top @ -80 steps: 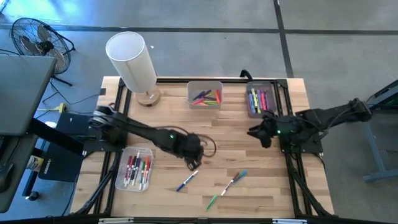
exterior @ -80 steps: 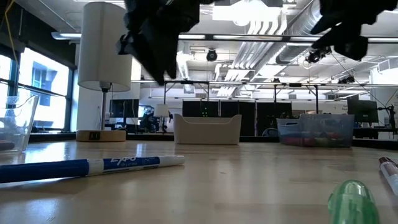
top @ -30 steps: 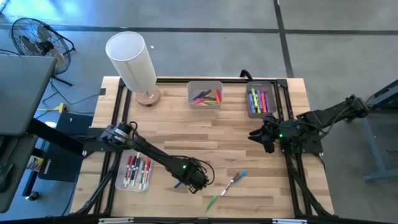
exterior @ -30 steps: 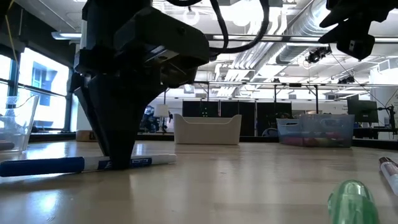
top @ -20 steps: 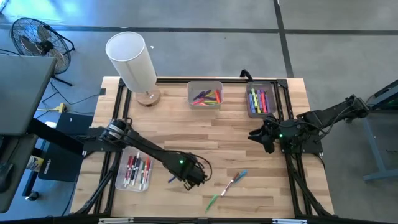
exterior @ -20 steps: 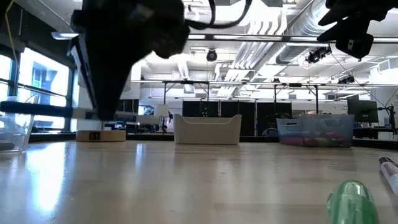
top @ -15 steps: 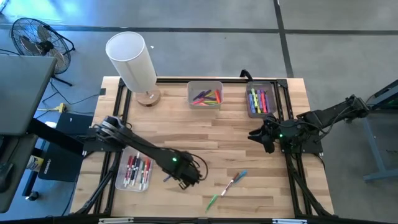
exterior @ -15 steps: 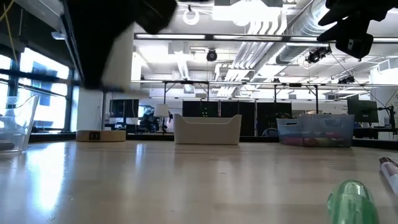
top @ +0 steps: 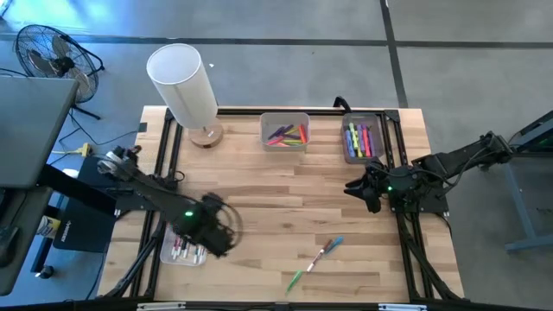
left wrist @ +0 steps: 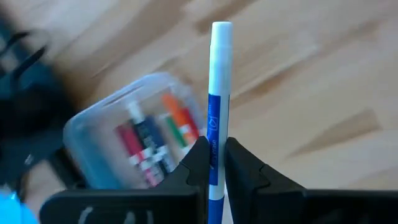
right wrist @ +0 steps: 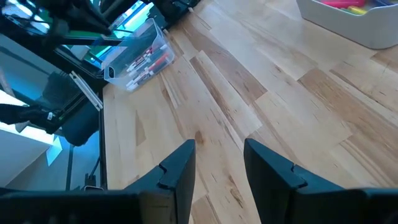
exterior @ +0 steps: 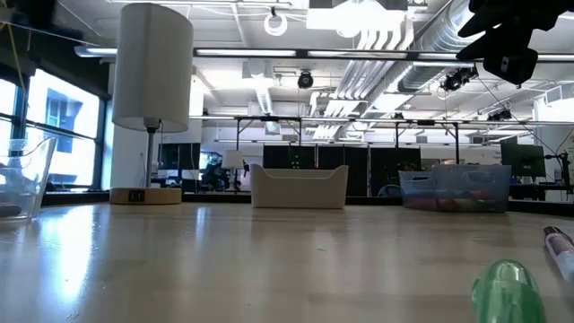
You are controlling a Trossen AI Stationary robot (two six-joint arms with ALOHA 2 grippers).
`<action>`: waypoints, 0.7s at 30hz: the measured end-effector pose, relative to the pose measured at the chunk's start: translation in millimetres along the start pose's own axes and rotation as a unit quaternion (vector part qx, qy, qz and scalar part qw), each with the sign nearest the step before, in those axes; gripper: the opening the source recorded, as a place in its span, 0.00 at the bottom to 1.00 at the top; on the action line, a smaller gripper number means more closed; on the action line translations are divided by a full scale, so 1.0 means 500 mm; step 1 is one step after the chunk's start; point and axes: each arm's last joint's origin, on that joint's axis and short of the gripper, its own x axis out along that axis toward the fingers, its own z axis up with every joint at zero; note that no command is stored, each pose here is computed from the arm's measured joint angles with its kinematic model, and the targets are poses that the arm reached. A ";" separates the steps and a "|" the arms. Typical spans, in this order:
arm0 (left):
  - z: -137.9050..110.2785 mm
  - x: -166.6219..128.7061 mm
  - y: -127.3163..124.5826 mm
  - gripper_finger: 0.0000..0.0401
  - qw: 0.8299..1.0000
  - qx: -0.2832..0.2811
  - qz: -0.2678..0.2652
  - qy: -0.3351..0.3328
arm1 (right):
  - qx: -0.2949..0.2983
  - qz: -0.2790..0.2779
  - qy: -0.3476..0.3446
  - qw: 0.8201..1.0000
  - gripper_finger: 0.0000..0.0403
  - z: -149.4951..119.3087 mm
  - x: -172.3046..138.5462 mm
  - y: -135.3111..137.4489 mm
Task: Pick & Place Markers
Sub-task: Put the light blue marker pen into the transparent bin
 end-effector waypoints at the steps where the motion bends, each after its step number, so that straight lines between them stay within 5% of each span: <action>1: -0.009 0.002 0.015 0.05 1.000 -0.020 0.007 0.000 | -0.001 0.000 0.000 1.000 0.31 0.000 0.000 0.000; 5: -0.049 0.060 0.049 0.05 0.994 -0.090 0.037 0.044 | -0.007 0.000 0.000 1.000 0.31 0.000 0.000 0.000; 10: -0.078 0.140 0.064 0.05 0.987 -0.141 -0.025 0.071 | -0.010 -0.001 0.000 1.000 0.31 0.000 0.001 0.000; 16: -0.091 0.219 0.087 0.05 0.979 -0.177 -0.005 0.101 | -0.014 -0.002 0.001 1.000 0.31 -0.001 0.002 0.000; 21: -0.096 0.234 0.091 0.17 0.974 -0.193 -0.003 0.118 | -0.014 -0.001 0.003 1.000 0.31 -0.001 0.003 0.001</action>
